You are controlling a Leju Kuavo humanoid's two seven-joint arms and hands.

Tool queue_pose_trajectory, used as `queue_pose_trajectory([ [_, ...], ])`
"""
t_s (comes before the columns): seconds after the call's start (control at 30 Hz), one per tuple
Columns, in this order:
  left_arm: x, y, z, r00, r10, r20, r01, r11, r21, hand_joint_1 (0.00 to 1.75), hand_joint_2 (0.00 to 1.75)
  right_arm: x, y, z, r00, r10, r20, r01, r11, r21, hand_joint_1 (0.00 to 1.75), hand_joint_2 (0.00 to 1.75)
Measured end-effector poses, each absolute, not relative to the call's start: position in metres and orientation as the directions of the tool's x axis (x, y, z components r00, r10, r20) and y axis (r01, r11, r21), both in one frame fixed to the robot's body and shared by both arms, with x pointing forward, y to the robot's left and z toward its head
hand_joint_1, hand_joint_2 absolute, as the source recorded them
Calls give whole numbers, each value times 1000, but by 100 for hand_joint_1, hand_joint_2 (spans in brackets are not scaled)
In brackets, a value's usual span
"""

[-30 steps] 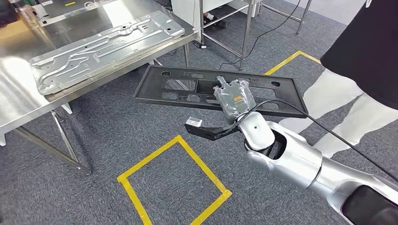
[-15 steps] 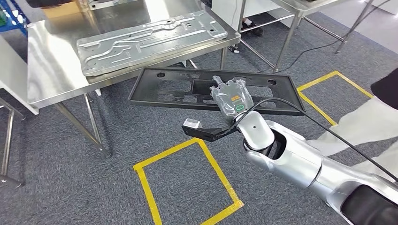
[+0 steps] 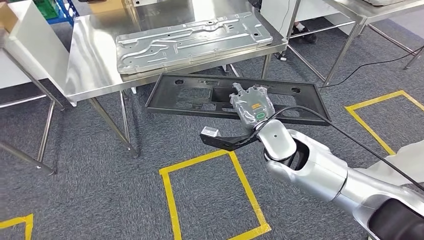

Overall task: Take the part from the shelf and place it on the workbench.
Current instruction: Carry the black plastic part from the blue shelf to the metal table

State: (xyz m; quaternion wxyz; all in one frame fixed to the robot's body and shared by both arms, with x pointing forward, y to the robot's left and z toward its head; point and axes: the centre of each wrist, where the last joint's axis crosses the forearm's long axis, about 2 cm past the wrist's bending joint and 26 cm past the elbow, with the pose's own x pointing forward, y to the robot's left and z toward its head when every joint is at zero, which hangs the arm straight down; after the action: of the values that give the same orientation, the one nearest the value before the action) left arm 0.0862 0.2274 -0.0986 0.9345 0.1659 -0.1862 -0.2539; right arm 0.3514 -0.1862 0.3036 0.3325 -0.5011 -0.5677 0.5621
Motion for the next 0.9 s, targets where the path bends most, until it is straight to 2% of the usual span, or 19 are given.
queue_pose_trajectory([
  [0.9,79,232,-101,857,-475,198,379,843,382,0,175,338,-173,290,-358,906,-227,189,-167,-968,175,175],
])
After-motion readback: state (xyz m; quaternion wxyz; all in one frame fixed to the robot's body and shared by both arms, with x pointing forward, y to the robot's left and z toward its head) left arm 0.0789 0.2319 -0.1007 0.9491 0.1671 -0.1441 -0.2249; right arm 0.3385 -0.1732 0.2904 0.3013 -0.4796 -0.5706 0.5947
